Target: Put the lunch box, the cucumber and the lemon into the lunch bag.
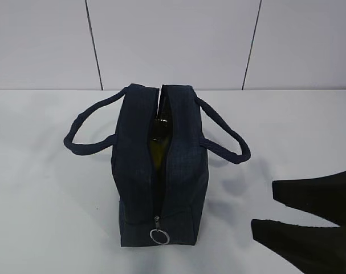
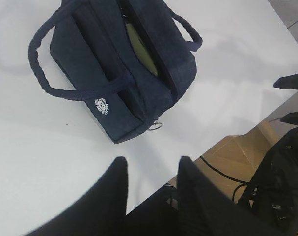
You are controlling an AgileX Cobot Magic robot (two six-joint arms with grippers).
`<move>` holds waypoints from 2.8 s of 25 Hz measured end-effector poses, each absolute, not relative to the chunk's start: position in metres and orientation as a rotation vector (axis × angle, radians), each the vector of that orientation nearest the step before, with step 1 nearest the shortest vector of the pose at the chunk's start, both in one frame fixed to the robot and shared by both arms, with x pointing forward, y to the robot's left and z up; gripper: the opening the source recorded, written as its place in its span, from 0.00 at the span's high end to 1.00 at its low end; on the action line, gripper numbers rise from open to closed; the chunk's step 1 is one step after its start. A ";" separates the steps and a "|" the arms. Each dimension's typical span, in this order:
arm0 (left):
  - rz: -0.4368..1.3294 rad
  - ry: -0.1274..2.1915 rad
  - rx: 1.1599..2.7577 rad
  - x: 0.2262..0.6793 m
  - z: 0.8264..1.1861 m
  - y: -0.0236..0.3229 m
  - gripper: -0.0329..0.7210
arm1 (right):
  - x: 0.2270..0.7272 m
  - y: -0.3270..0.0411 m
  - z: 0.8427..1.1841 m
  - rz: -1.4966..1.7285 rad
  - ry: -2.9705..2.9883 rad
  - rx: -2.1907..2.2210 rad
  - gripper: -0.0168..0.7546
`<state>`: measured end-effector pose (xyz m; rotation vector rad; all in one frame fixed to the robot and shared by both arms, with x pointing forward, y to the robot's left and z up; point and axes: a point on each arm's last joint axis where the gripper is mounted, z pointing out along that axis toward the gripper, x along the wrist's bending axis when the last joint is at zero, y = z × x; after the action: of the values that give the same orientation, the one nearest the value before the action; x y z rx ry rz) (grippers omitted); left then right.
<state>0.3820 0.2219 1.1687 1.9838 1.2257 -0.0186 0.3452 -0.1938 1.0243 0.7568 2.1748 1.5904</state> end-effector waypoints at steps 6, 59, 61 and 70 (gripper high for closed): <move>-0.019 1.226 1.984 0.382 1.169 0.222 0.63 | 0.359 -0.181 1.001 1.536 2.314 0.840 0.42; -0.019 1.226 1.984 0.382 1.169 0.222 0.63 | 0.445 -0.102 0.911 1.401 2.806 0.819 0.42; -0.019 1.226 1.984 0.382 1.169 0.222 0.63 | 0.446 -0.103 0.910 1.373 2.798 0.826 0.42; -0.022 1.224 1.981 0.382 1.169 0.222 0.63 | 0.448 -0.104 0.909 1.344 2.793 0.832 0.42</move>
<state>0.3819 0.2216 1.1689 1.9810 1.2244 -0.0224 0.4478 -0.1042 0.9088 0.8321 2.7927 1.3440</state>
